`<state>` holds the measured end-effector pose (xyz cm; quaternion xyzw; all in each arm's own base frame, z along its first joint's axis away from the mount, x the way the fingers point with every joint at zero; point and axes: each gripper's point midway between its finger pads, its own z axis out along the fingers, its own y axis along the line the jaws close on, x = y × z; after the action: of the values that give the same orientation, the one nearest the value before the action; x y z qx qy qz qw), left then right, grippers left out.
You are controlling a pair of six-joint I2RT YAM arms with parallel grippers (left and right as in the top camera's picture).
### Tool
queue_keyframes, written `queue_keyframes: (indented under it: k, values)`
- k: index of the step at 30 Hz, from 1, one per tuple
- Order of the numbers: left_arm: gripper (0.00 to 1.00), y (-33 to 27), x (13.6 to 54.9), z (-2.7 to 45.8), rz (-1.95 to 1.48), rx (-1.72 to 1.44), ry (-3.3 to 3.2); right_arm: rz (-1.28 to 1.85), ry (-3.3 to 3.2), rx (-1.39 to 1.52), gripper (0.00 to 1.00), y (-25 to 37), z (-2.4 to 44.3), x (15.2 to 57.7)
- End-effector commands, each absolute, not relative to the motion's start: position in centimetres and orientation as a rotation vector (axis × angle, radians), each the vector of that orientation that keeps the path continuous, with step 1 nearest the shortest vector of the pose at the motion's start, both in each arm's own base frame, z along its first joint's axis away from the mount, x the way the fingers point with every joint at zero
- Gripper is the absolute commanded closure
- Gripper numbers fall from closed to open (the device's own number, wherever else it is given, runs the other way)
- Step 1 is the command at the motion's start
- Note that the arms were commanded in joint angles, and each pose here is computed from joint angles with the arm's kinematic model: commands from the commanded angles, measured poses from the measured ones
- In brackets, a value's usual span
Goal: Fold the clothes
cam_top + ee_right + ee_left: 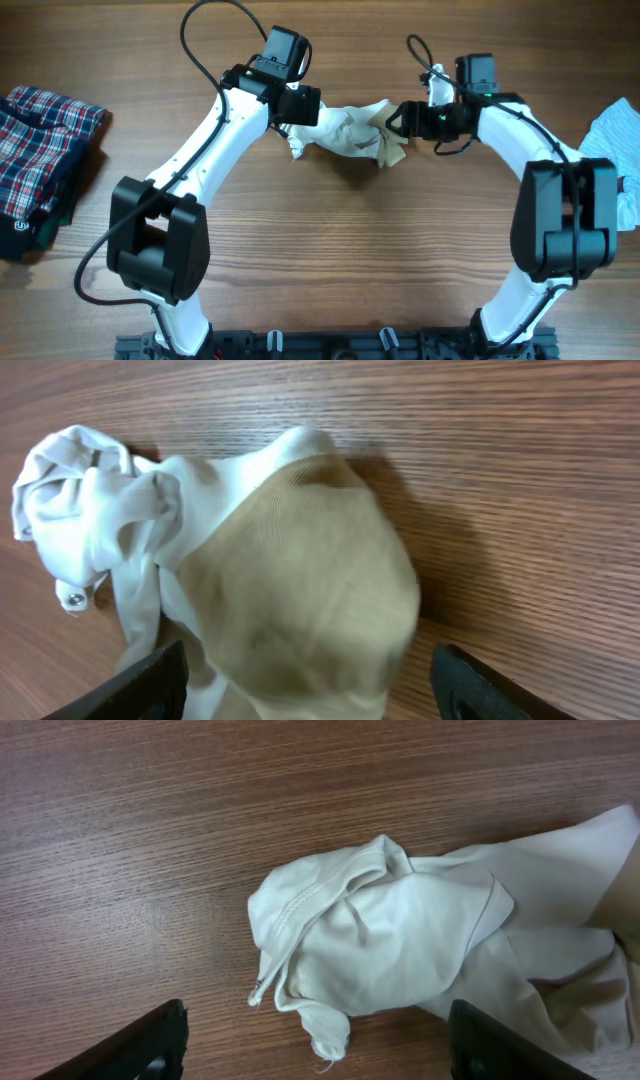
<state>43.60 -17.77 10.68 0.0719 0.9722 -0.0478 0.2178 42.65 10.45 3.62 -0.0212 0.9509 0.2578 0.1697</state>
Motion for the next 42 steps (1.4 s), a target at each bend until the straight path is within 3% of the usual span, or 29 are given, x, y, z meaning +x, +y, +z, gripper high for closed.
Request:
queue_keyframes:
  k: [1,3,8,17,18,19,20,23,27,31,42]
  values:
    - [0.13,-17.7,43.4,10.5,-0.15,0.182,2.709,0.695,2.724,-0.026,0.23,10.3,2.9,42.7]
    - [0.11,-17.7,43.3,10.5,-0.148,0.182,2.715,0.695,2.723,-0.026,0.24,10.3,2.9,42.7]
    - [0.07,-17.7,43.3,10.5,-0.147,0.183,2.715,0.696,2.726,-0.028,0.41,10.4,2.8,42.7]
    - [0.05,-17.7,43.3,10.5,-0.147,0.183,2.715,0.708,2.721,-0.023,0.35,11.2,1.4,42.4]
    - [0.05,-17.7,43.3,10.5,-0.147,0.183,2.715,0.708,2.719,-0.022,0.4,11.2,1.4,42.4]
    - [0.05,-17.7,43.3,10.5,-0.147,0.183,2.715,0.71,2.719,-0.018,0.71,11.2,1.4,42.4]
    - [0.05,-17.7,43.3,10.5,-0.147,0.183,2.715,0.716,2.721,0.01,0.96,11.2,1.5,42.5]
    - [0.04,-17.7,43.3,10.5,-0.146,0.183,2.715,0.8,2.653,-0.007,0.96,12.2,4.6,43.6]
    - [0.03,-17.6,43.1,10.3,-0.142,0.184,2.727,0.692,2.527,-0.014,0.96,11.2,13.2,46.1]
    - [0.02,-17.5,43.0,10.3,-0.14,0.184,2.731,0.633,2.468,-0.016,0.96,10.6,17.0,47.0]
    - [0.02,-17.4,42.8,10.2,-0.137,0.185,2.739,0.406,2.353,0.288,0.96,6.7,17.0,51.1]
